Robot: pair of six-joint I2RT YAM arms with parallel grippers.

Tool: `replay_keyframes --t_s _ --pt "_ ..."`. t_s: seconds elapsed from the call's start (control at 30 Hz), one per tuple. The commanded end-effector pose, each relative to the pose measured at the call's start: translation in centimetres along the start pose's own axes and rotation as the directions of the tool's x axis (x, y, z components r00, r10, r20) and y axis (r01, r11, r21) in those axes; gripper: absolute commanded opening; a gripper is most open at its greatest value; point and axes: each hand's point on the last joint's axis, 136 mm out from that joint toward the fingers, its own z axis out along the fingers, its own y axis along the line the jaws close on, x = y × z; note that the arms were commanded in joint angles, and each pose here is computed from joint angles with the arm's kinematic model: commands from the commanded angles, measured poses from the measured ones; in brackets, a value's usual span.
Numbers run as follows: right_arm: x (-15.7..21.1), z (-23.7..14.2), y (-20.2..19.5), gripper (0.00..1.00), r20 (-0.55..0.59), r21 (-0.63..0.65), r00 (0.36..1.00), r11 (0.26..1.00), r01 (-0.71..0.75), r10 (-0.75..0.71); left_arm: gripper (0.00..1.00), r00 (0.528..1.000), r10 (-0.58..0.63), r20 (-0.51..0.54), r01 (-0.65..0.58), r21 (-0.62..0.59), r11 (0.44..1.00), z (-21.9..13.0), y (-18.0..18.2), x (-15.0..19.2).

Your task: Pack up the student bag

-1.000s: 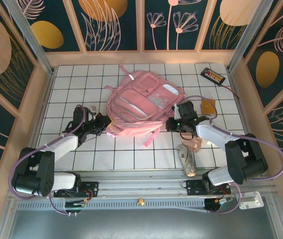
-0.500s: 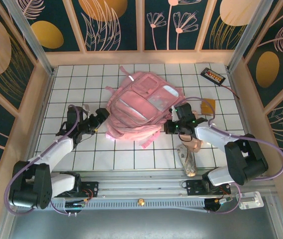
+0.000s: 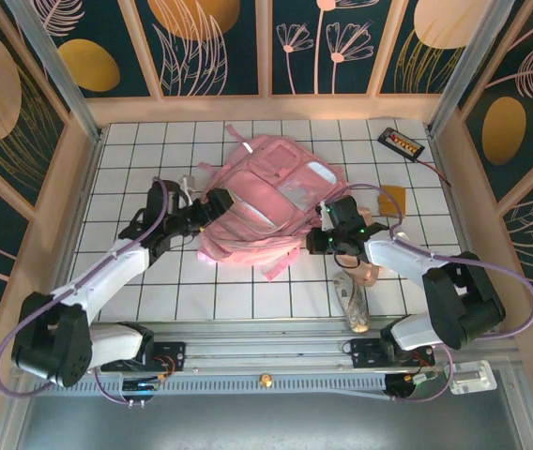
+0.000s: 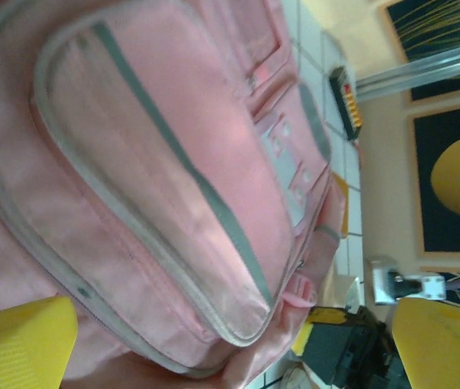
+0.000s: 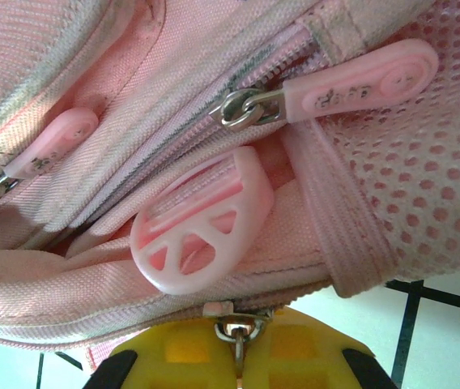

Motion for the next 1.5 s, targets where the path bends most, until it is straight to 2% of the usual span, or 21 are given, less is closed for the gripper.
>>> replay_keyframes --t_s 0.0,0.2,0.37,0.5,0.7,0.9,1.0,1.17,1.2,1.23,1.33,1.4,1.47 --pt "-0.7 -0.9 1.3 0.0 0.045 -0.042 0.999 0.999 0.022 -0.02 0.99 1.0 -0.021 -0.017 0.022 0.027 0.999 1.2 -1.0 0.3" --pt "-0.4 -0.5 1.4 0.0 0.04 -0.053 0.999 0.998 0.017 -0.015 0.97 0.998 -0.038 -0.054 0.039 0.011 0.999 3.2 -1.0 1.2" --pt "-0.3 -0.2 1.9 0.0 0.037 -0.064 0.999 0.998 0.022 -0.02 0.94 0.992 -0.068 -0.103 0.067 -0.021 0.998 4.6 -0.2 3.4" --pt "-0.3 0.2 2.0 0.0 0.032 -0.066 0.999 0.998 0.022 -0.02 0.87 0.986 -0.133 -0.099 0.132 -0.014 0.991 5.5 0.7 3.9" --pt "1.1 1.3 2.8 0.0 0.006 -0.088 0.999 0.996 0.033 -0.033 0.77 0.981 -0.166 -0.096 0.167 -0.005 0.986 6.8 0.1 3.0" --pt "1.4 1.7 3.4 0.0 0.003 -0.105 0.999 0.994 0.037 -0.037 0.71 0.972 -0.19 -0.138 0.185 -0.05 0.981 8.4 1.1 3.5" --pt "1.3 1.9 3.9 0.0 0.0 -0.112 0.999 0.993 0.047 -0.048 0.55 0.966 -0.204 -0.158 0.194 -0.075 0.978 9.2 2.1 4.1" --pt "1.3 1.5 3.2 0.01 0.009 -0.079 0.999 0.995 0.053 -0.052 0.07 0.957 -0.237 -0.17 0.232 -0.05 0.972 9.8 2.5 4.6" --pt "1.1 1.0 2.9 0.09 0.017 -0.065 0.998 0.996 0.053 -0.052 0.0 0.956 -0.24 -0.169 0.237 -0.038 0.971 9.7 2.3 4.6" --pt "0.9 0.3 2.5 0.2 0.031 -0.052 0.998 0.997 0.05 -0.048 0.0 0.956 -0.24 -0.169 0.24 -0.017 0.971 9.5 1.8 4.4" --pt "-0.4 -2.6 1.8 0.68 0.11 -0.027 0.993 0.998 0.048 -0.045 0.0 0.956 -0.239 -0.169 0.256 0.084 0.963 8.5 -0.8 3.8" --pt "-1.7 -4.9 1.1 0.83 0.186 -0.02 0.982 0.999 0.037 -0.033 0.0 0.957 -0.241 -0.159 0.265 0.152 0.952 7.4 -2.7 3.1" --pt "-3.1 -7.1 1.0 0.89 0.267 -0.029 0.963 0.998 0.052 -0.042 0.0 0.961 -0.234 -0.144 0.26 0.193 0.946 6.5 -4.1 2.5"
